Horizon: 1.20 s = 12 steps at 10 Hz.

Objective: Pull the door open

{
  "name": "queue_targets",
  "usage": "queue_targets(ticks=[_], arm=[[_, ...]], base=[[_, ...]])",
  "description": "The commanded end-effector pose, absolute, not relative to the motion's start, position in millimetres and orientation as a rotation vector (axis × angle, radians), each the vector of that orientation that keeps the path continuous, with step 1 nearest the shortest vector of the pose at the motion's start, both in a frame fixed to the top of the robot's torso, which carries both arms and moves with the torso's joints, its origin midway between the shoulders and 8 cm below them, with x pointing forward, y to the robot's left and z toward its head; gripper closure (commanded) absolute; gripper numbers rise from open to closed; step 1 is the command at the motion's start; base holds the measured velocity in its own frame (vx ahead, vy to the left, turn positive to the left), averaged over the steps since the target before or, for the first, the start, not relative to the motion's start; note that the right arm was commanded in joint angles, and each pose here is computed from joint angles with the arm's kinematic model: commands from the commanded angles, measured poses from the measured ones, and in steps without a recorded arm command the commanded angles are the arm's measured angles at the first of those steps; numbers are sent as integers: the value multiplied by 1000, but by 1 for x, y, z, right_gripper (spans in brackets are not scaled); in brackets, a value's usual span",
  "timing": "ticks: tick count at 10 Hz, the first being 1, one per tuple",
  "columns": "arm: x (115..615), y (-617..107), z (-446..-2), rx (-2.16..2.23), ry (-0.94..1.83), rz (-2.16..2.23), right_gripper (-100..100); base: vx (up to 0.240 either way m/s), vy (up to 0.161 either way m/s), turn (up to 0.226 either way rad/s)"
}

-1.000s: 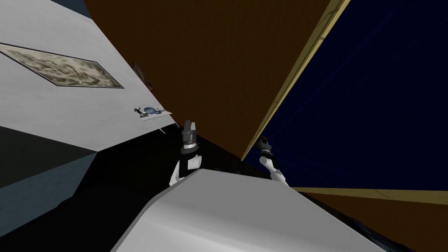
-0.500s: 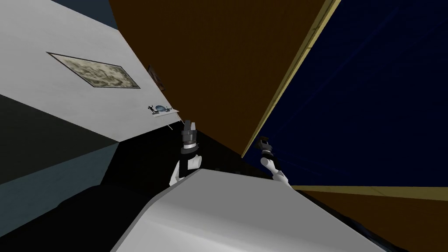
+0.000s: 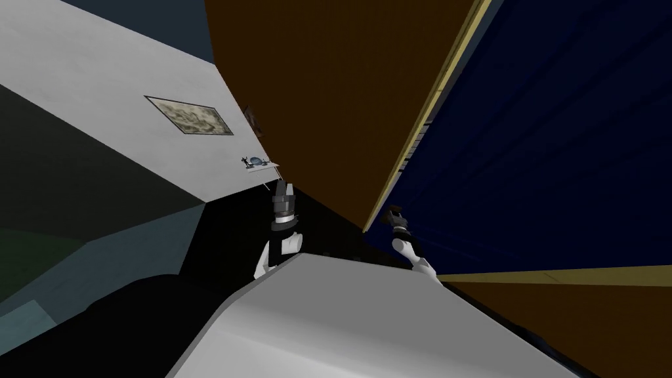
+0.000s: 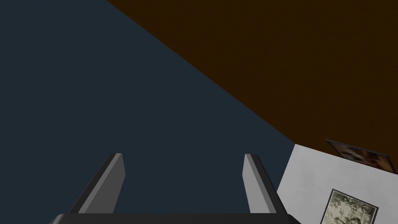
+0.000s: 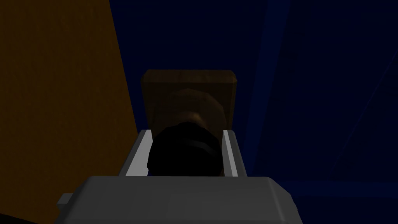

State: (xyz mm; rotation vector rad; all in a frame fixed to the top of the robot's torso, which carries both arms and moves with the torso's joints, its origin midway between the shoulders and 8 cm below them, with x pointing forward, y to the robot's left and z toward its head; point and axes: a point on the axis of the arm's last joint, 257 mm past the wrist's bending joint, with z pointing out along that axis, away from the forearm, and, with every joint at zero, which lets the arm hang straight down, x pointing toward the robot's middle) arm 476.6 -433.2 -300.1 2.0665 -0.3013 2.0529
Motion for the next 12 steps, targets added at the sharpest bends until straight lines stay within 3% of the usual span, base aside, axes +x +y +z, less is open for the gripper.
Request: queue_targets(ticks=[1, 12], arm=[[475, -430, -299, 2073, -285, 2065, 100], [463, -408, -297, 2132, -181, 2129, 100]], base=[[-149, -63, 115], [-230, -54, 126]])
